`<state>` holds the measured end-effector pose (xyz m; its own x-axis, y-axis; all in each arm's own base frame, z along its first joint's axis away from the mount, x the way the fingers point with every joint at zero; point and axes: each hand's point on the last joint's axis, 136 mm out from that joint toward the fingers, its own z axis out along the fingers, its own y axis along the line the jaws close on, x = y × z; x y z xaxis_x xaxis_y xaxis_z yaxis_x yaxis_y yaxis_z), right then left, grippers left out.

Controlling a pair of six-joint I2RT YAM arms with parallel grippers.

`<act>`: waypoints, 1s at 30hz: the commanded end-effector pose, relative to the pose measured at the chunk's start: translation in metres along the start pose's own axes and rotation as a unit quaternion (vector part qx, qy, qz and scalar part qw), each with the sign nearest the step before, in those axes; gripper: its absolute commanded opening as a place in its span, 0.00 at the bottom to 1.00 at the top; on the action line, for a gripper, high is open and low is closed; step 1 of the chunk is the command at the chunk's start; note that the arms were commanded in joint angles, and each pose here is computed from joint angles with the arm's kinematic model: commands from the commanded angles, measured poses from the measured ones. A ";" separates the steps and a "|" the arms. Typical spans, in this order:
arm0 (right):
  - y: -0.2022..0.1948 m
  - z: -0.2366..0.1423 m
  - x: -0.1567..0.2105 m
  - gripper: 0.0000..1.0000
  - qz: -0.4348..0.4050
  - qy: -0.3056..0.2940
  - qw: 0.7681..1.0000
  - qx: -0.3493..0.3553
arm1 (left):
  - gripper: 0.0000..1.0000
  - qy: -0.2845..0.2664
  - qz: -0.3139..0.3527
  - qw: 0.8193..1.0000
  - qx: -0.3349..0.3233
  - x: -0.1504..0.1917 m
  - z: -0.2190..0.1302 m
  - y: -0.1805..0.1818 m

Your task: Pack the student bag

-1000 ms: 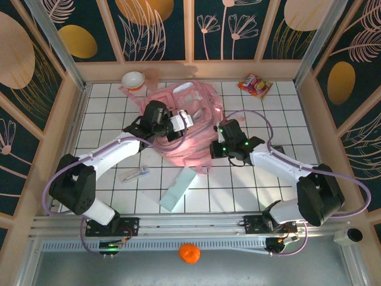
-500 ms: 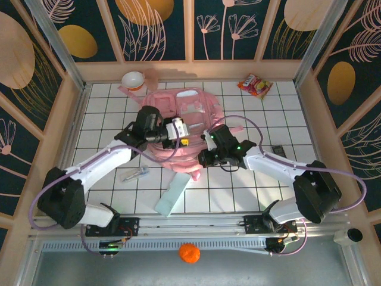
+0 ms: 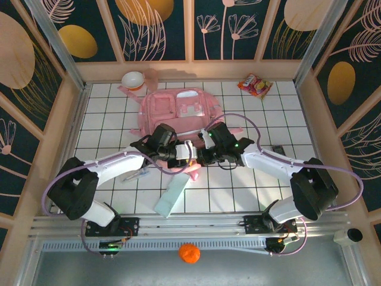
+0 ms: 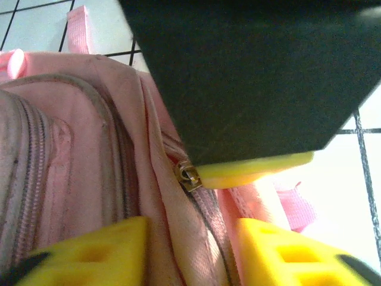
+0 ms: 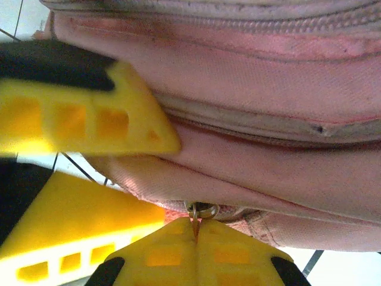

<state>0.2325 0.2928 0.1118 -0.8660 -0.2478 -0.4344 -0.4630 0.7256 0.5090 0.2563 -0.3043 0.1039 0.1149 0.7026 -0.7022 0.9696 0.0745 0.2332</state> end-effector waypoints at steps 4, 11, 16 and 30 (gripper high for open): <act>-0.023 -0.019 -0.015 0.00 0.021 -0.024 0.999 0.016 | 0.00 0.001 0.005 0.999 -0.040 -0.002 -0.007 0.012; -0.108 -0.055 -0.021 0.00 0.087 -0.060 0.990 0.088 | 0.00 -0.004 0.018 0.998 -0.065 -0.008 -0.020 0.017; -0.141 -0.072 -0.033 0.00 0.104 -0.089 0.985 0.100 | 0.00 -0.029 0.028 0.998 -0.058 -0.022 -0.028 0.014; -0.089 -0.048 -0.014 0.00 0.103 -0.104 0.988 0.050 | 0.01 -0.040 0.067 0.986 -0.150 -0.001 -0.058 0.068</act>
<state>0.2841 0.1946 0.1058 -0.8801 -0.0071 -0.4748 -0.2864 0.8054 0.5189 0.2850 -0.2645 0.1291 0.1460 0.6785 -0.7200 0.9208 0.1728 0.3496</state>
